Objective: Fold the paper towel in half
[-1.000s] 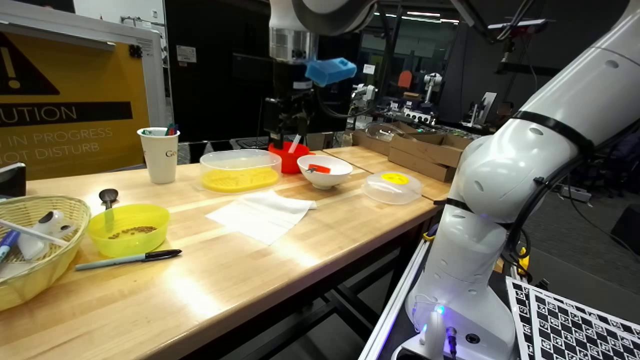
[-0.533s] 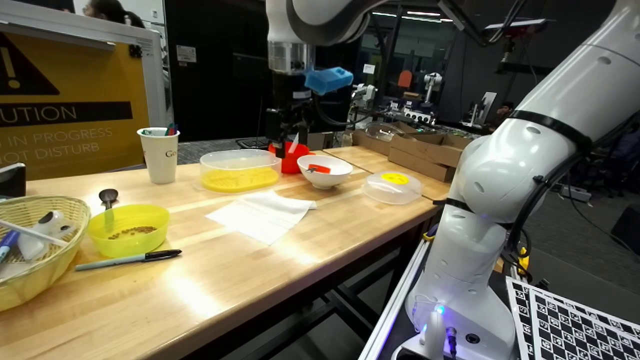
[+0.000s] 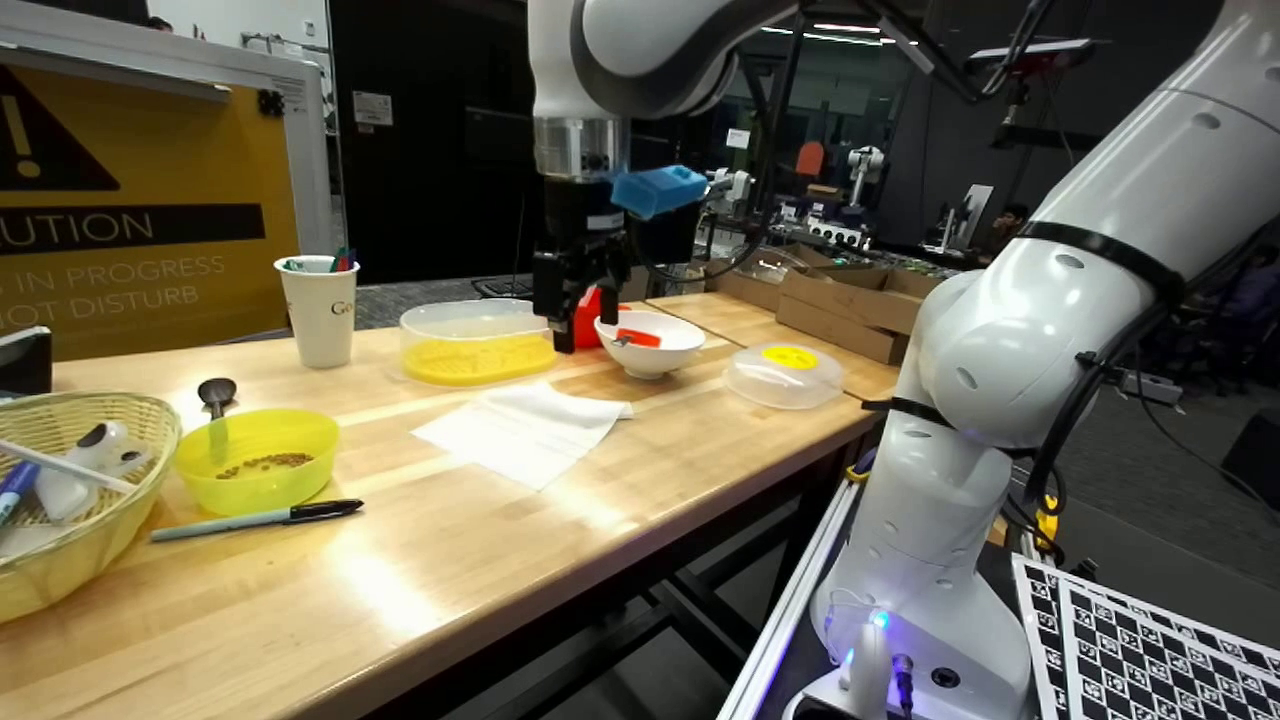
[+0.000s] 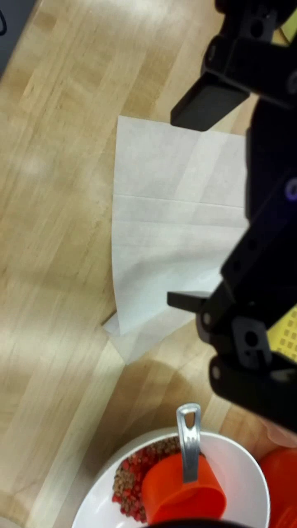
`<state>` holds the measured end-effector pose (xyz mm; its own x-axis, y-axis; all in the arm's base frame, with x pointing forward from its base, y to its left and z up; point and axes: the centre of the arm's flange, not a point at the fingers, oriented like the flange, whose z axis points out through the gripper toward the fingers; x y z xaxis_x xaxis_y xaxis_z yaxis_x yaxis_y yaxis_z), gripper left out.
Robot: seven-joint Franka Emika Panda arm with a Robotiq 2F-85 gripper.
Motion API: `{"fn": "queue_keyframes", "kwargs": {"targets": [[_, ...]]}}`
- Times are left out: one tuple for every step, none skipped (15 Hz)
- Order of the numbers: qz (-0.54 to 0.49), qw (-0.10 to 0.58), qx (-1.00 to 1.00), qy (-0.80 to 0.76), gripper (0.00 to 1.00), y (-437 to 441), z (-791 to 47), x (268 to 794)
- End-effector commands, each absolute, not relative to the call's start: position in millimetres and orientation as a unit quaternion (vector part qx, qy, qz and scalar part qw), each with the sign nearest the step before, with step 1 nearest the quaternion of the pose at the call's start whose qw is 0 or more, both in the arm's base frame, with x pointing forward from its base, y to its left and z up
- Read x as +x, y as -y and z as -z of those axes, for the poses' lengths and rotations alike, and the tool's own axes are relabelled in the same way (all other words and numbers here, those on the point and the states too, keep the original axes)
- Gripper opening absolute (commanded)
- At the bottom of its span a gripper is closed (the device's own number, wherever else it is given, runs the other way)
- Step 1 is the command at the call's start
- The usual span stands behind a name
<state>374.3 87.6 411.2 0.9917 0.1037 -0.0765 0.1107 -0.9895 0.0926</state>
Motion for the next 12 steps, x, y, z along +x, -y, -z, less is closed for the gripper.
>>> {"fn": "queue_keyframes", "kwargs": {"targets": [[0.053, 0.028, 0.997, -0.042, 1.00, -105, -391, 373], [0.058, 0.026, 0.997, -0.036, 1.00, -108, -387, 374], [0.062, 0.024, 0.997, -0.031, 1.00, -110, -385, 374], [0.066, 0.024, 0.997, -0.027, 1.00, -112, -381, 374], [0.070, 0.025, 0.997, -0.024, 1.00, -116, -378, 372], [0.075, 0.025, 0.997, -0.024, 1.00, -121, -375, 368], [0.076, 0.027, 0.996, -0.026, 1.00, -126, -373, 364], [0.077, 0.031, 0.996, -0.029, 1.00, -133, -371, 359], [0.077, 0.035, 0.996, -0.032, 1.00, -139, -370, 354], [0.075, 0.039, 0.996, -0.035, 1.00, -146, -370, 349], [0.074, 0.042, 0.996, -0.039, 1.00, -152, -371, 345], [0.069, 0.047, 0.996, -0.042, 1.00, -158, -372, 340]]}}
